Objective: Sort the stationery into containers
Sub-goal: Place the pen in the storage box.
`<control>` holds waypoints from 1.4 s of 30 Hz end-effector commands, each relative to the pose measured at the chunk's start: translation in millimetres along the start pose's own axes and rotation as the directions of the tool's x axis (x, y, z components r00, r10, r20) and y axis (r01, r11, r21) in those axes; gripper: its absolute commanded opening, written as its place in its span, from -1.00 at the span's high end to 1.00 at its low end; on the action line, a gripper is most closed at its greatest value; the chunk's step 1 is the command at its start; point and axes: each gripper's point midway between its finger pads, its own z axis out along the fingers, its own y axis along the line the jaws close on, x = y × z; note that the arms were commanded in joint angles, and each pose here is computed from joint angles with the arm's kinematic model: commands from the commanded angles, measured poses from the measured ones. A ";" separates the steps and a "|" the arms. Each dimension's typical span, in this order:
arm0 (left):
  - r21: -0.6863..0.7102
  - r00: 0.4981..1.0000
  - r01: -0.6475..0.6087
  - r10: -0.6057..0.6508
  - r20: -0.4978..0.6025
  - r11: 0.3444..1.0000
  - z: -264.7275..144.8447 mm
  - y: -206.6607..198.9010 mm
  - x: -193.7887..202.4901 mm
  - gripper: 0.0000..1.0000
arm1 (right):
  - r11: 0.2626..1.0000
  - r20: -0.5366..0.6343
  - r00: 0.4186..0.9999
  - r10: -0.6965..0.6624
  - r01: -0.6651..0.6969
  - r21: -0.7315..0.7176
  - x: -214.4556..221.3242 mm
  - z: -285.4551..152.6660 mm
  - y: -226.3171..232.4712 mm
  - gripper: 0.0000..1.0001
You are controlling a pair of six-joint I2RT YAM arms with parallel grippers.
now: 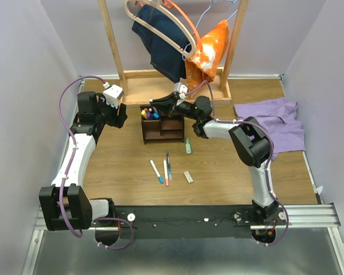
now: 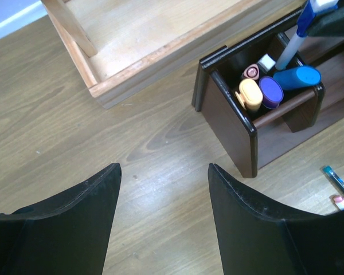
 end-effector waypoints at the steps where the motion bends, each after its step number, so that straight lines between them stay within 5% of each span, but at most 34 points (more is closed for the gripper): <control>1: 0.030 1.000 0.002 -0.002 0.014 1.000 -5.7 -7.7 3.0 -0.42 | 0.999 -0.060 0.997 0.043 -0.042 0.025 32.8 -10.8 2.4 0.74; 9: 0.048 1.000 0.015 -0.015 0.020 0.999 -9.4 -15.4 8.3 -0.42 | 0.981 -0.040 0.995 0.090 -0.082 0.175 32.6 -16.4 -18.7 0.99; 16: 0.051 0.999 0.019 -0.021 0.029 0.998 -9.7 -16.3 6.2 -0.42 | 0.954 -0.045 0.985 0.166 -0.148 0.262 38.5 -26.4 -24.6 0.99; 34: 0.074 0.999 0.030 -0.031 0.017 0.997 0.0 -14.8 5.7 -0.43 | 0.927 0.008 0.998 0.058 -0.057 0.371 45.2 -33.1 -33.2 0.99; 39: 0.079 0.998 0.041 -0.044 0.033 0.996 3.3 -15.0 3.7 -0.43 | 0.932 -0.008 0.999 0.053 -0.047 0.359 41.4 -31.3 -33.0 0.33; 42: 0.080 0.998 0.041 -0.045 0.041 0.996 2.0 -15.6 1.2 -0.43 | 0.934 -0.020 0.999 0.038 -0.029 0.356 31.0 -32.1 -32.2 0.16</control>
